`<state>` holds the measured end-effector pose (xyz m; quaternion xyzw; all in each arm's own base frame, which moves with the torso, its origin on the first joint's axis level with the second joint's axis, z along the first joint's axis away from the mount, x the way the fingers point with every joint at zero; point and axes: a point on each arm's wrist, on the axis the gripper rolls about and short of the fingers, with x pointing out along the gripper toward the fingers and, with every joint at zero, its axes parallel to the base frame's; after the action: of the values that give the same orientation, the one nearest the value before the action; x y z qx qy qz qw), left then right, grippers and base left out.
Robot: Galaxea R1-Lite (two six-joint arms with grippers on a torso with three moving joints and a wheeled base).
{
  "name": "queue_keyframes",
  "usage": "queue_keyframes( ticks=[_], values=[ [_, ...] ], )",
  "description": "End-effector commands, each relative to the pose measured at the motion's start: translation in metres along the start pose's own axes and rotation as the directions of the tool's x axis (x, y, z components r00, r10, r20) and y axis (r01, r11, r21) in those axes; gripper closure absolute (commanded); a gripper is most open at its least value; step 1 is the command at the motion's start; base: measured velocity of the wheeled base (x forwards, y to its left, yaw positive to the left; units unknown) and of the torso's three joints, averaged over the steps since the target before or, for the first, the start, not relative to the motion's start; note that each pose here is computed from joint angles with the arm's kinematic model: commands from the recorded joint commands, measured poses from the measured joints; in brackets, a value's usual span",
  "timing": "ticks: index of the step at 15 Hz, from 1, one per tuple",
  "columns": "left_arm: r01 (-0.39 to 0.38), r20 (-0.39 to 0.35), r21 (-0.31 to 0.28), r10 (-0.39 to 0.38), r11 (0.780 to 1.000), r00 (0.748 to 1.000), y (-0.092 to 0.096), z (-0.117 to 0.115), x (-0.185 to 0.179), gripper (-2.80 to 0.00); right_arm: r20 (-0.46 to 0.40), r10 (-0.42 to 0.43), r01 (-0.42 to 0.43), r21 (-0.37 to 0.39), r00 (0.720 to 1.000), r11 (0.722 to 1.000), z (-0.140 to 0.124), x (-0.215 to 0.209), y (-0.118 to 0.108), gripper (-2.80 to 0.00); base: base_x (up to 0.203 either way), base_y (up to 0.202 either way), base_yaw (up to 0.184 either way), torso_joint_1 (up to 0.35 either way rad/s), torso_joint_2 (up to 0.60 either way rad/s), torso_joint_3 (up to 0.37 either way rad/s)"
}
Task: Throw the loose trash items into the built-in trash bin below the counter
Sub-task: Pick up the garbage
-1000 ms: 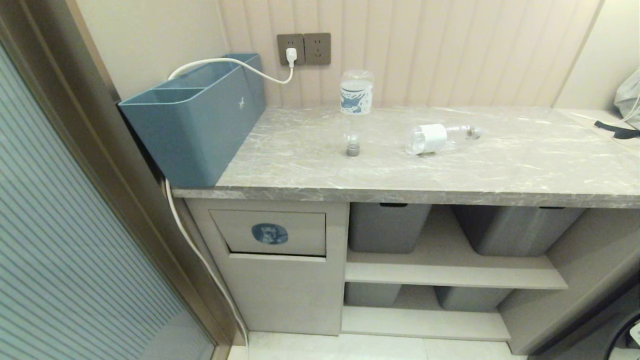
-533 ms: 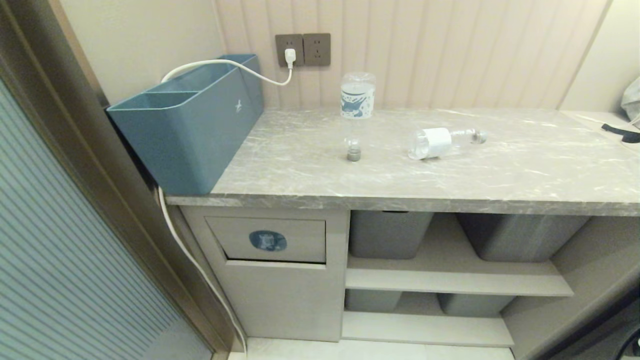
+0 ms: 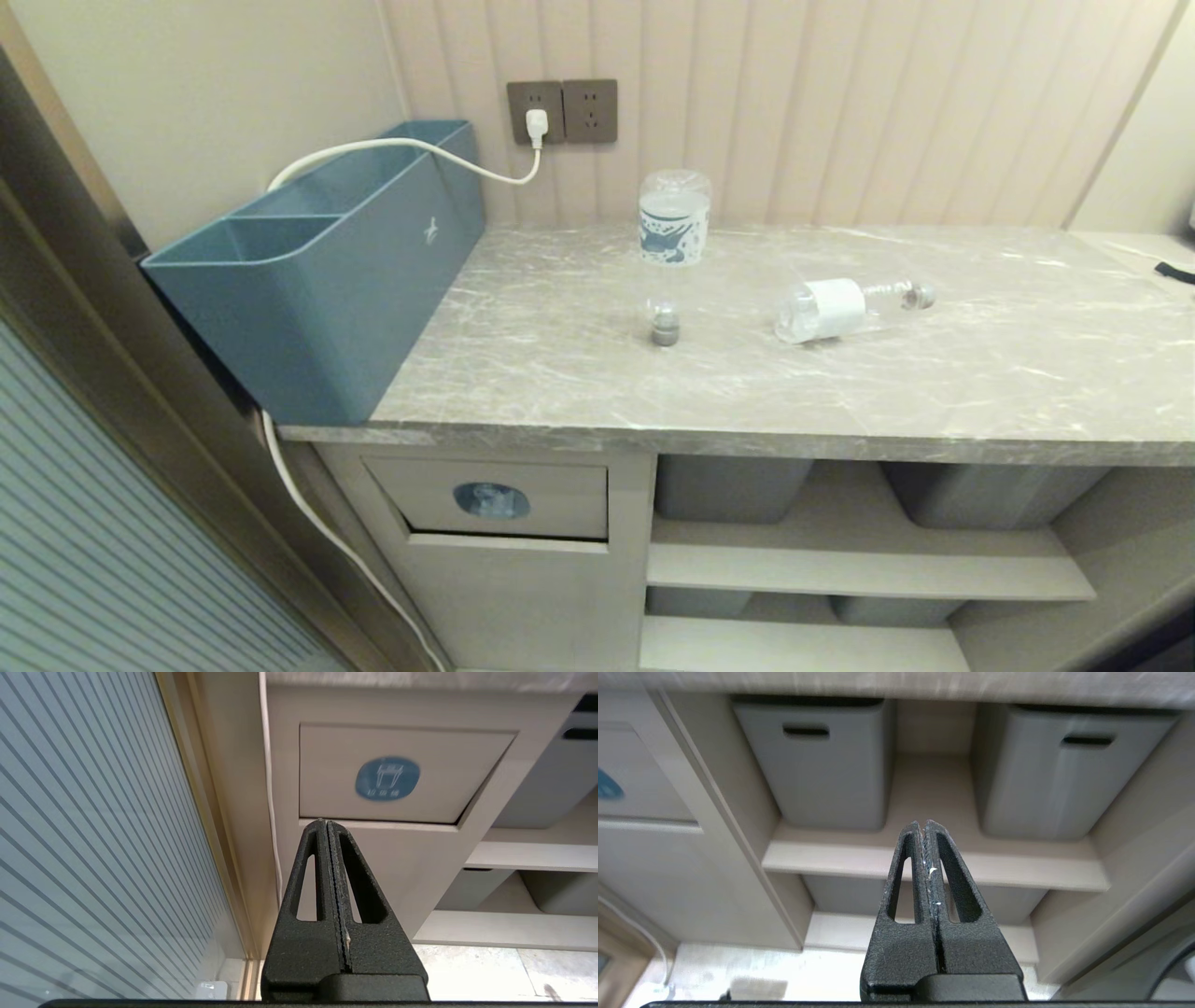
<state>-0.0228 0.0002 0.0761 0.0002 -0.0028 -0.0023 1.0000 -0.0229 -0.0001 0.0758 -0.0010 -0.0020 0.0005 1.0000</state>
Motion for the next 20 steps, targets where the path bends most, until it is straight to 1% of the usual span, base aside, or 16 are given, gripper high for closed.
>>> queue_keyframes(
  ticks=[1, 13, 16, 20],
  values=[
    [0.002, -0.003, 0.000, -0.002, 1.000, 1.000, 0.0000, -0.0003, 0.0002, 0.00, 0.001, -0.001, 0.001, 0.000, 1.000, 1.000, 0.0000, -0.0001, 0.0000, 0.00, 0.000, 0.000, 0.000, 0.200, -0.48, -0.249],
    [0.002, -0.003, 0.003, -0.002, 1.000, 1.000, 0.0000, -0.0003, 0.0002, 0.00, 0.001, 0.000, 0.000, 0.000, 1.000, 1.000, 0.0000, -0.0001, 0.0000, 0.00, 0.000, 0.000, 0.000, 0.256, -0.54, -0.288],
    [0.002, -0.003, 0.001, -0.002, 1.000, 1.000, 0.0000, -0.0003, 0.0002, 0.00, 0.001, 0.000, 0.000, 0.000, 1.000, 1.000, 0.0000, -0.0001, 0.0000, 0.00, 0.000, 0.000, 0.000, 0.147, -0.29, -0.156],
    [0.001, -0.003, 0.002, -0.001, 1.000, 1.000, 0.0000, -0.0003, 0.0002, 0.00, 0.001, 0.000, 0.000, 0.003, 1.000, 1.000, 0.0000, -0.0001, 0.0000, 0.00, 0.000, 0.000, 0.000, 0.005, -0.01, -0.005]
  ],
)
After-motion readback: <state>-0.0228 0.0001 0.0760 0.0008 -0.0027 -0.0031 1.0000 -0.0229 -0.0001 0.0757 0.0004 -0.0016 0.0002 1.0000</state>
